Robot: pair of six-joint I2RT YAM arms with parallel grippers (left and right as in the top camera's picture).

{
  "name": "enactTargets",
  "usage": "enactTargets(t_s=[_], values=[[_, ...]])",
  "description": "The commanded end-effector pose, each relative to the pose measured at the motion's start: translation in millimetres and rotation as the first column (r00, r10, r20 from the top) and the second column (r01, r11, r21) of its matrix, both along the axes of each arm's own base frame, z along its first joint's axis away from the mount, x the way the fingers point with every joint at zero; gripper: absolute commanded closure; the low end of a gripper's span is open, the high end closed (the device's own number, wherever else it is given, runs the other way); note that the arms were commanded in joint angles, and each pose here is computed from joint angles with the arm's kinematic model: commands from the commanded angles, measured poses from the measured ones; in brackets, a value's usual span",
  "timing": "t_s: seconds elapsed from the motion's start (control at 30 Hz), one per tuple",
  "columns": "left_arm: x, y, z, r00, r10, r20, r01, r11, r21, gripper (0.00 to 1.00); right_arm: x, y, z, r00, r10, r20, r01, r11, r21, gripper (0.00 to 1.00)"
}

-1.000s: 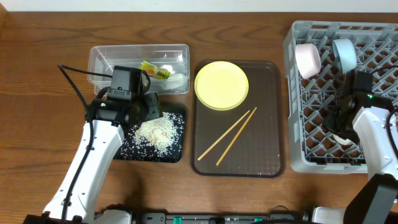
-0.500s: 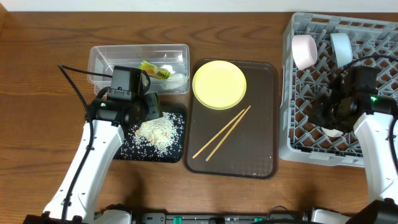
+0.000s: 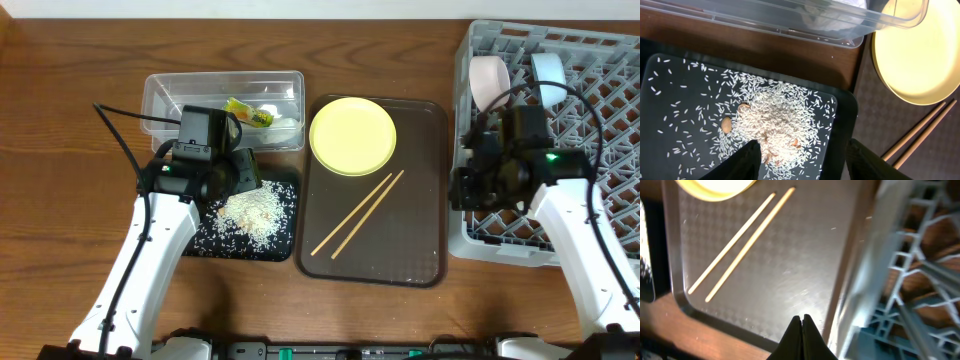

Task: Sort waste into correct bins and load items into the dishwasher rack

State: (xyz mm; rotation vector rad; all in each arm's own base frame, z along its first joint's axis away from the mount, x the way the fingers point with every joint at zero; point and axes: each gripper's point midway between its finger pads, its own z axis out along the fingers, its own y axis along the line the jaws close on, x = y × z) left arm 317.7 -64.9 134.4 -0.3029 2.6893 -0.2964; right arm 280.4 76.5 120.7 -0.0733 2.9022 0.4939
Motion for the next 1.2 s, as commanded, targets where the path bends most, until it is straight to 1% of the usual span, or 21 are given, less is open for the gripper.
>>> enactTargets(t_s=[0.0,0.13,0.37,0.5,0.6,0.67,0.73,0.8,1.0,1.17], values=[[1,3,5,1.0,-0.008,0.021,0.008,1.0,0.017,0.43,-8,11,-6,0.998,0.044,-0.035,-0.043,0.999,0.006,0.99],[1,3,5,1.0,-0.008,0.022,0.008,1.0,0.017,0.43,-21,1,-25,0.993,-0.022,-0.117,0.014,0.998,-0.063,0.99],[1,3,5,1.0,-0.008,0.021,0.008,1.0,0.017,0.43,-38,-25,-48,0.968,-0.178,-0.178,0.139,0.968,-0.208,0.99],[1,3,5,1.0,-0.008,0.021,0.008,1.0,0.017,0.43,-44,-47,-54,0.939,-0.298,-0.173,0.231,0.917,-0.327,0.99],[1,3,5,1.0,-0.008,0.021,0.008,1.0,0.017,0.43,-42,-66,-52,0.922,-0.366,-0.122,0.286,0.861,-0.422,0.99],[1,3,5,1.0,-0.008,0.021,0.008,1.0,0.017,0.43,-41,-77,-51,0.904,-0.417,-0.09,0.333,0.822,-0.461,0.99],[1,3,5,1.0,-0.008,0.021,0.008,1.0,0.017,0.43,-40,-82,-51,0.891,-0.447,-0.074,0.364,0.803,-0.471,0.99],[1,3,5,1.0,-0.008,0.021,0.008,1.0,0.017,0.43,-36,-84,-51,0.888,-0.455,-0.062,0.377,0.801,-0.466,0.99],[1,3,5,1.0,-0.008,0.021,0.008,1.0,0.017,0.43,-29,-83,-50,0.917,-0.397,-0.046,0.334,0.825,-0.455,0.99],[1,3,5,1.0,-0.008,0.021,0.008,1.0,0.017,0.43,-27,-83,-50,0.916,-0.398,-0.039,0.339,0.825,-0.452,0.99]])
